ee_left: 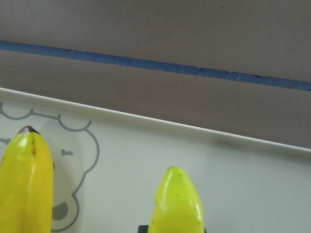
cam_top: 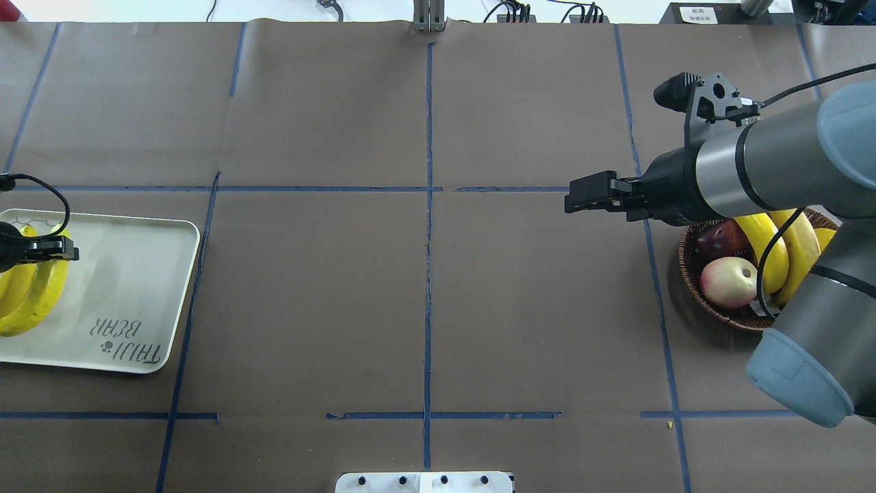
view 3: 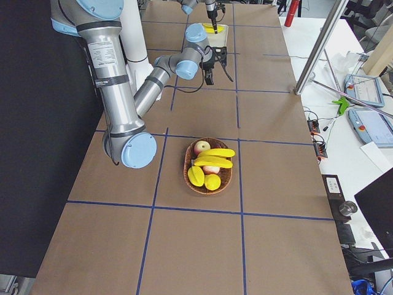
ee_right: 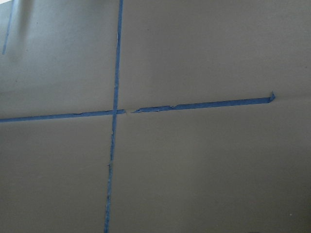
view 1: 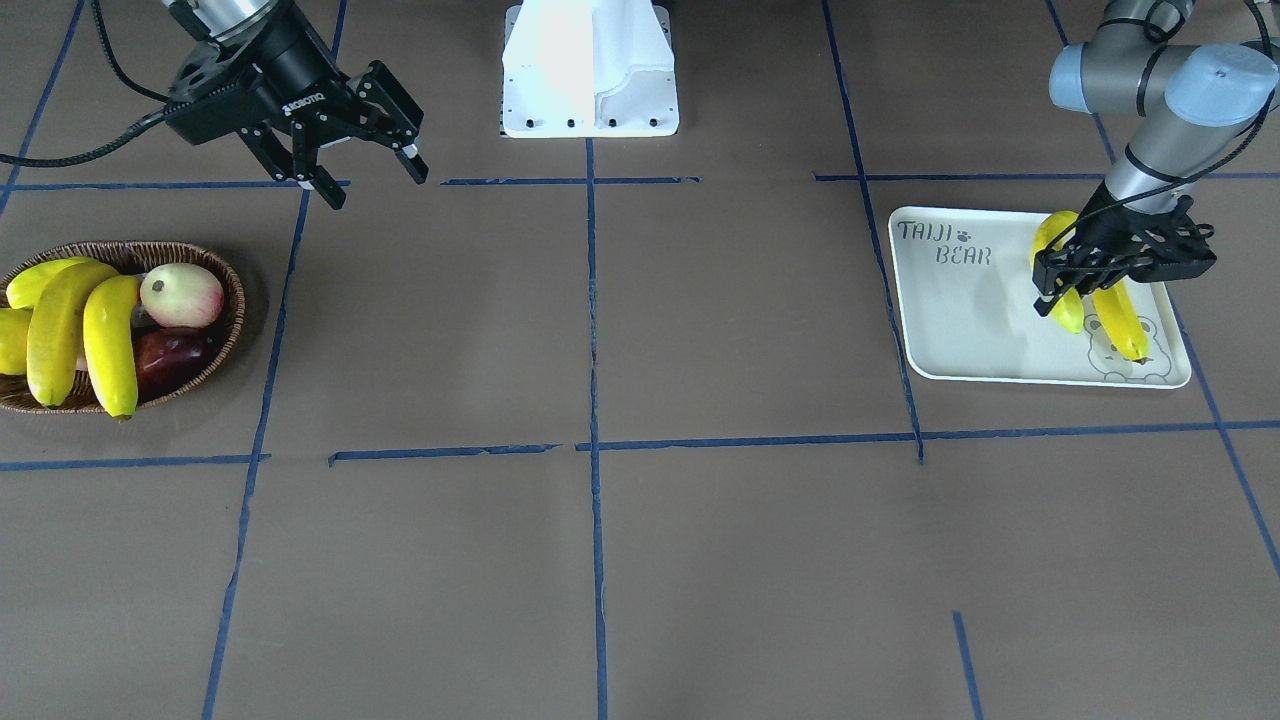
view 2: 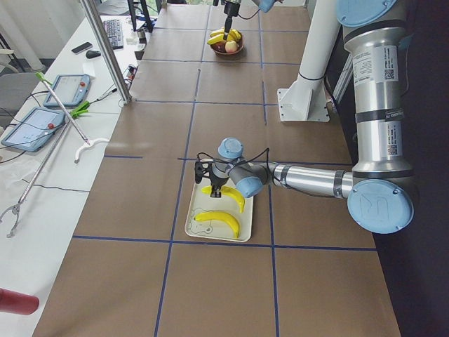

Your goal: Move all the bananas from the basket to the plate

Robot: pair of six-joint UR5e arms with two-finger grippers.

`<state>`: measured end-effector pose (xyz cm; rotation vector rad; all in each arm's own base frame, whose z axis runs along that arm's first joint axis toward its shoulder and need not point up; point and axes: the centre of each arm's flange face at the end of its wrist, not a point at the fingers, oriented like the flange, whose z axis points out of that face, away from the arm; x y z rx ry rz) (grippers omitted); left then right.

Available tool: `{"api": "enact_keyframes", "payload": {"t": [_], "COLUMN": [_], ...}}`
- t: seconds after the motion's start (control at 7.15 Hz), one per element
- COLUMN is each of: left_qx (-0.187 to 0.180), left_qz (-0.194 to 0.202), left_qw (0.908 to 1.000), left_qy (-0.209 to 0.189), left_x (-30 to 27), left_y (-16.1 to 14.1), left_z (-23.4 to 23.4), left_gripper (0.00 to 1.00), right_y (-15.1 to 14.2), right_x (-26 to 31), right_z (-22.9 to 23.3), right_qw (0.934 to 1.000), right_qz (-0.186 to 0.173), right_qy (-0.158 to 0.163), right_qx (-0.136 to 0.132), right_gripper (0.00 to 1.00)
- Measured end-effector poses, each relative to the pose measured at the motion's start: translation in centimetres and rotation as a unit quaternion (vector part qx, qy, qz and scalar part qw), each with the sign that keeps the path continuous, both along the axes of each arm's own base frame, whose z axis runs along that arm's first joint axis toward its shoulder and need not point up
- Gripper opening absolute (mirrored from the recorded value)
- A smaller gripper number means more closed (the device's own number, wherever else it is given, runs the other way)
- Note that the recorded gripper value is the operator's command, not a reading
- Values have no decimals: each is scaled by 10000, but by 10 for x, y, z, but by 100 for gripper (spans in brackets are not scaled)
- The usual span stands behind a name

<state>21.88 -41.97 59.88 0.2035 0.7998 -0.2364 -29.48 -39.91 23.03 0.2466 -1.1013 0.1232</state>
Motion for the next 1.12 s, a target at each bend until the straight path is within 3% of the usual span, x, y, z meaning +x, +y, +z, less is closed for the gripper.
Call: {"api": "enact_keyframes", "payload": {"t": [0.56, 0.84, 1.12], "left_qx": [239, 330, 128], "left_qz": [-105, -61, -9], "left_qw": [9994, 9994, 9987], "left_qy": [-241, -16, 499], "left_x": [-3, -4, -38], "left_y": [-6, -7, -20], "left_z": [15, 1, -18], "left_gripper": [100, 100, 100], "right_y": [-2, -5, -6], "right_x": [6, 24, 67], "right_z": [16, 41, 100], "right_qw": [9999, 9993, 9950], "right_qz": [-18, -122, -446], "right_qy": [157, 340, 853], "right_qx": [-8, -7, 261], "right_gripper": [100, 100, 100]}}
